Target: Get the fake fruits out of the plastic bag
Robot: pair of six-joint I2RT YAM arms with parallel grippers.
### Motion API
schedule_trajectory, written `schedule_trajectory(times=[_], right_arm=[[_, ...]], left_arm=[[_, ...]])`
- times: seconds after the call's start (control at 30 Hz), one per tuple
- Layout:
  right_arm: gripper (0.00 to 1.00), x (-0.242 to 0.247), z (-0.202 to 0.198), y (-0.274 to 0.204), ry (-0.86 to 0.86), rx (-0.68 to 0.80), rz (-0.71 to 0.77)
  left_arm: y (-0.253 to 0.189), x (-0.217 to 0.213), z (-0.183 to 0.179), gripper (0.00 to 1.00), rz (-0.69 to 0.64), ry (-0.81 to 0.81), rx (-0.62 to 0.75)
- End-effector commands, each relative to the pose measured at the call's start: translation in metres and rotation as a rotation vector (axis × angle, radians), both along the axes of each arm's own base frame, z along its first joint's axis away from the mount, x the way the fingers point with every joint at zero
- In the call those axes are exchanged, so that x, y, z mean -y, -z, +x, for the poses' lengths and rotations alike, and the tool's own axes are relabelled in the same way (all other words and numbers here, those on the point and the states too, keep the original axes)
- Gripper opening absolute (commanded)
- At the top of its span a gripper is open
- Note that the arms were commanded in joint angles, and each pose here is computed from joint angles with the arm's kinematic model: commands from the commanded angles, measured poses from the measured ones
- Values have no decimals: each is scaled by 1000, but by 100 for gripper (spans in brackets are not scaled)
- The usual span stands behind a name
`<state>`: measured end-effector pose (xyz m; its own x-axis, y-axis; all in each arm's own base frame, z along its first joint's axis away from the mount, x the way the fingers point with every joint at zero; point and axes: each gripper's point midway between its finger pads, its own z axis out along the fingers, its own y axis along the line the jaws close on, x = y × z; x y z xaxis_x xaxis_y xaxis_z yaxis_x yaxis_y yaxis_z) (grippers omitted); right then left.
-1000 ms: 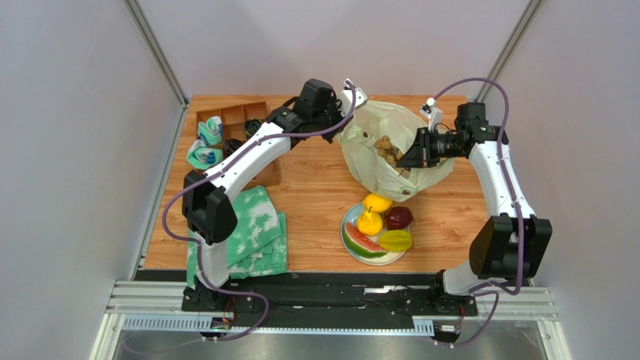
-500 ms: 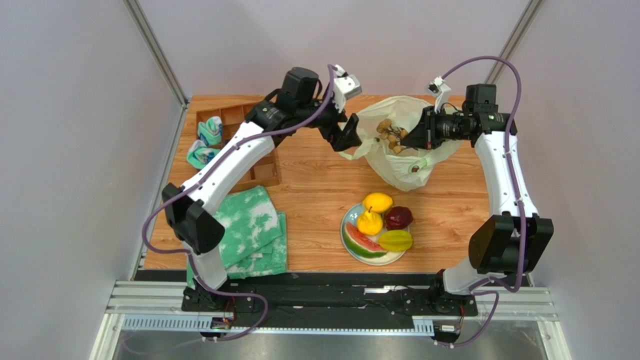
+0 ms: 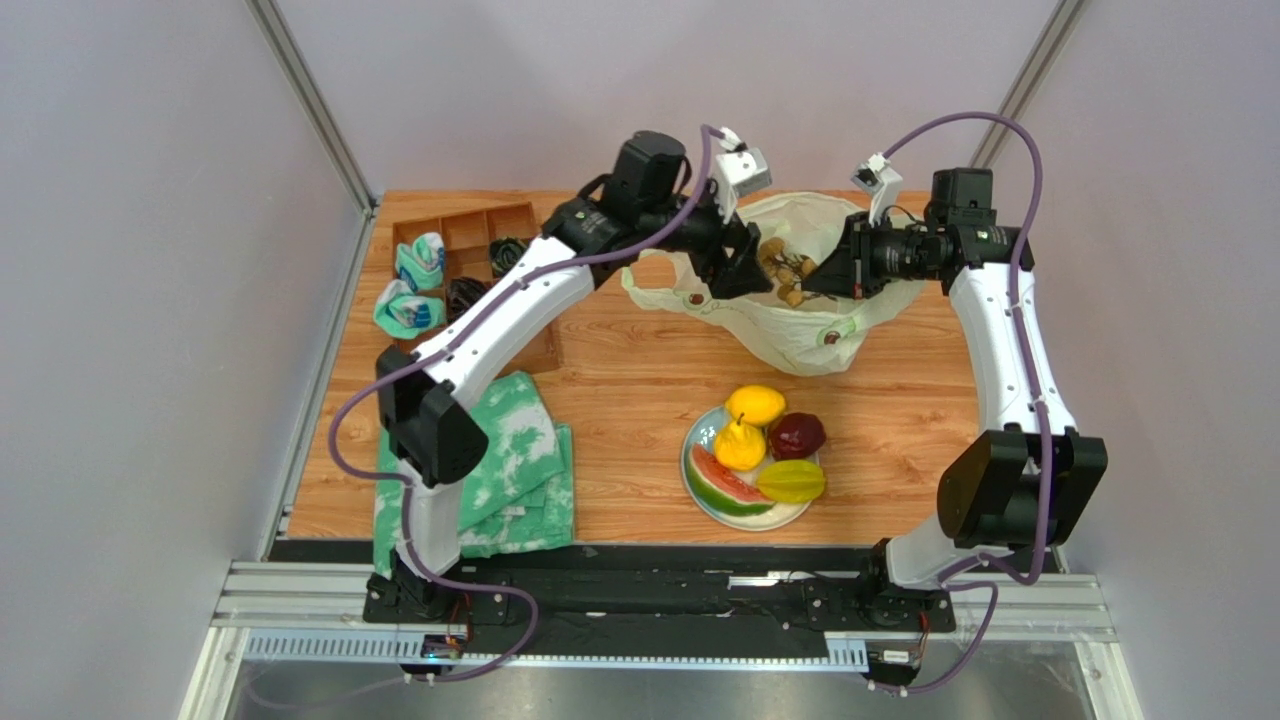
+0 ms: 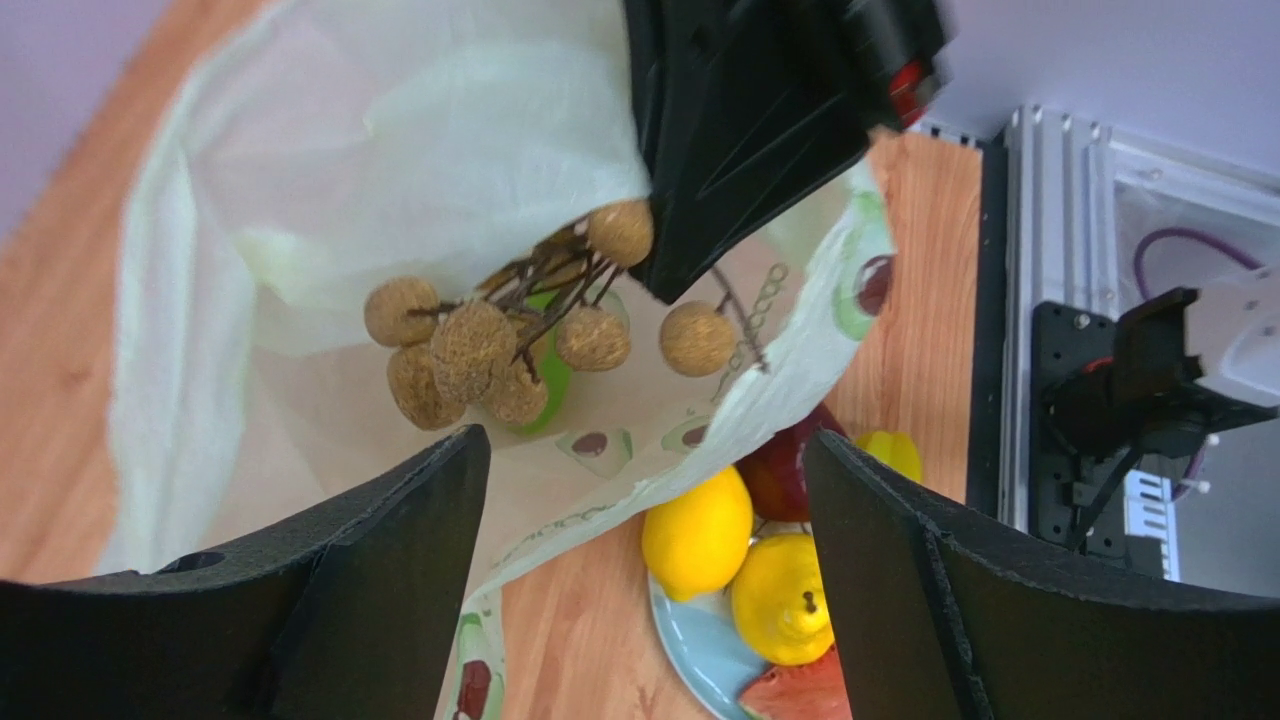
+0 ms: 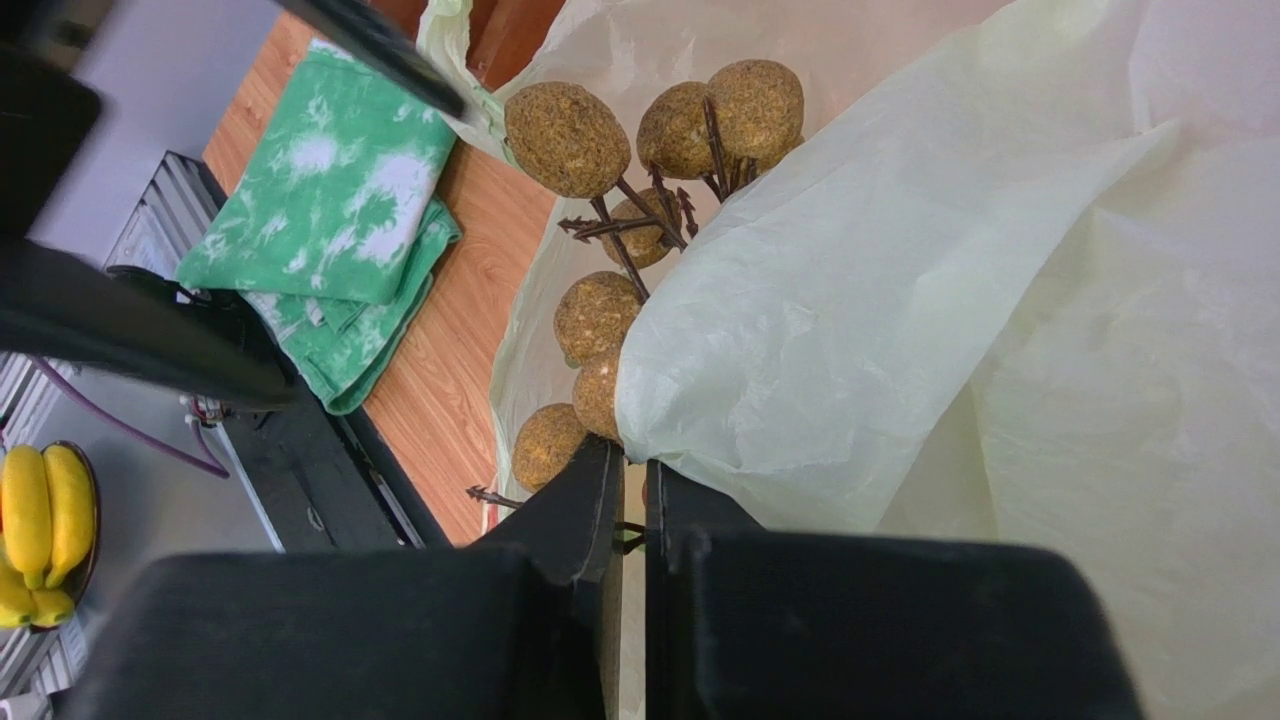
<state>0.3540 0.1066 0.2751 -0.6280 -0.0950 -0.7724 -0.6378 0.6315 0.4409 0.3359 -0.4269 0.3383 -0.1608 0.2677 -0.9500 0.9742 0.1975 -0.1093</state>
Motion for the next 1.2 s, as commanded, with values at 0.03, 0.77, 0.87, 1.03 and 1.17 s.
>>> schedule_trajectory(times=[0.03,0.77,0.87,1.03,1.17], right_arm=[[1,-3,-5,-17,-17,83,2],[1,-9,-17,-15,-44,73,9],[1,-8,-16,-12,-45,67,5],[1,-5,-14,-8,-35,74,-19],[0,1,-14,4,-30,63,-64]], left_arm=[[17,16,24,82,8,-44,4],[67,63,32,23,-21,25,-112],[65,59,35,0,-10,8,-91],[48,47,28,0,-24,21,-81],[24,27,19,0,-57,42,-84]])
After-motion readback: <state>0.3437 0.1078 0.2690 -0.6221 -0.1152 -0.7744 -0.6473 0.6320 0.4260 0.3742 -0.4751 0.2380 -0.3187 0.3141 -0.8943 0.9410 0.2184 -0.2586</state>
